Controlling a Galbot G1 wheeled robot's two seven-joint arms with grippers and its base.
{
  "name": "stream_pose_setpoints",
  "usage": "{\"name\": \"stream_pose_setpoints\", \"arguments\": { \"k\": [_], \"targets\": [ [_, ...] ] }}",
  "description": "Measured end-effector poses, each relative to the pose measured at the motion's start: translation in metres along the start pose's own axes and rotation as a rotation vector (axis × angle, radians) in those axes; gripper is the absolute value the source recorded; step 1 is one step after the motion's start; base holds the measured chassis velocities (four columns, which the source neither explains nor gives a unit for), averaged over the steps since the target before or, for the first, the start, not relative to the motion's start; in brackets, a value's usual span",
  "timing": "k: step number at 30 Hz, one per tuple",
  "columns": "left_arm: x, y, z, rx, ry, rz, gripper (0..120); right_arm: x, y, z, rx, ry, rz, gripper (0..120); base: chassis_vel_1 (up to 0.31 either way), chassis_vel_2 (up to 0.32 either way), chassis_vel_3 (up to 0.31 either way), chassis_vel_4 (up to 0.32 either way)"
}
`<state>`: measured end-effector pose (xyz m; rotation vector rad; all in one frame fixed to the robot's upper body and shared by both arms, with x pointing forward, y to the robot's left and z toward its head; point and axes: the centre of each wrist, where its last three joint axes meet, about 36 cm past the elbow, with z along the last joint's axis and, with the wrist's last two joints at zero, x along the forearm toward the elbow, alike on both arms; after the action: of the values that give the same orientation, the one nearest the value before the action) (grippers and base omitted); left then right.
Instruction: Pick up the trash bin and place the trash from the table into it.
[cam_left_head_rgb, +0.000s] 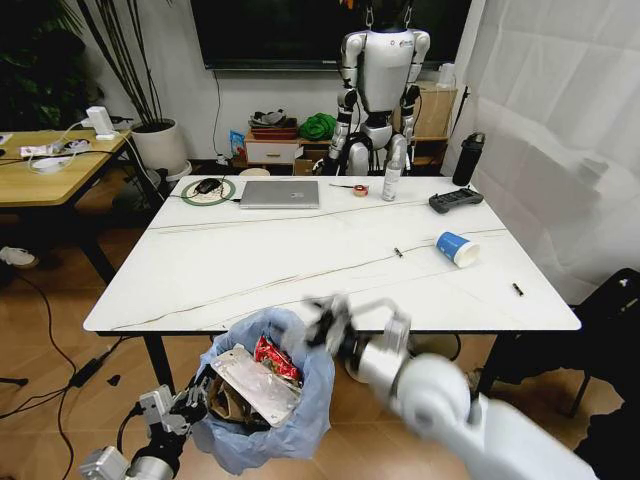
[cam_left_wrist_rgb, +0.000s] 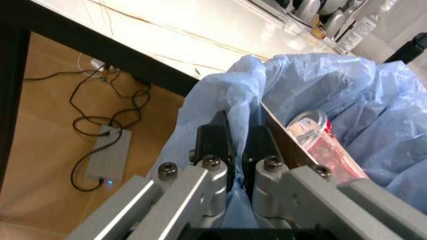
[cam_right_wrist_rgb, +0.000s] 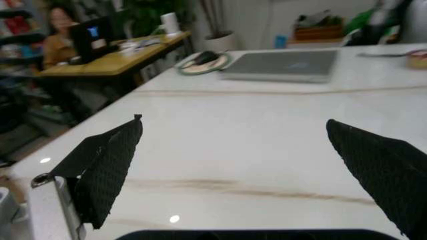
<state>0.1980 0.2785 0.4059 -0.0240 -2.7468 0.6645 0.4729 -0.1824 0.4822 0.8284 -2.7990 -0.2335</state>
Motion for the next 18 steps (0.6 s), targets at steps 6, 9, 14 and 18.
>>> {"name": "stream_pose_setpoints", "arguments": {
  "k": [6, 9, 14, 18],
  "targets": [
    [0.002, -0.002, -0.001, 0.001, -0.005, 0.000, 0, -0.041, -0.104, -0.007, 0.038, 0.041, 0.207, 100, 0.000, 0.000, 0.000, 0.000],
    [0.002, -0.002, -0.001, 0.000, -0.006, -0.001, 0, -0.050, -0.143, 0.003, 0.057, 0.083, 0.278, 100, 0.000, 0.000, 0.000, 0.000],
    [0.002, -0.003, -0.001, -0.001, -0.009, 0.000, 0, -0.057, -0.180, 0.031, 0.053, 0.161, 0.342, 100, 0.000, 0.000, 0.000, 0.000],
    [0.002, -0.003, -0.002, -0.002, -0.011, 0.001, 0, -0.061, -0.193, 0.047, 0.033, 0.194, 0.362, 100, 0.000, 0.000, 0.000, 0.000]
  ]
}}
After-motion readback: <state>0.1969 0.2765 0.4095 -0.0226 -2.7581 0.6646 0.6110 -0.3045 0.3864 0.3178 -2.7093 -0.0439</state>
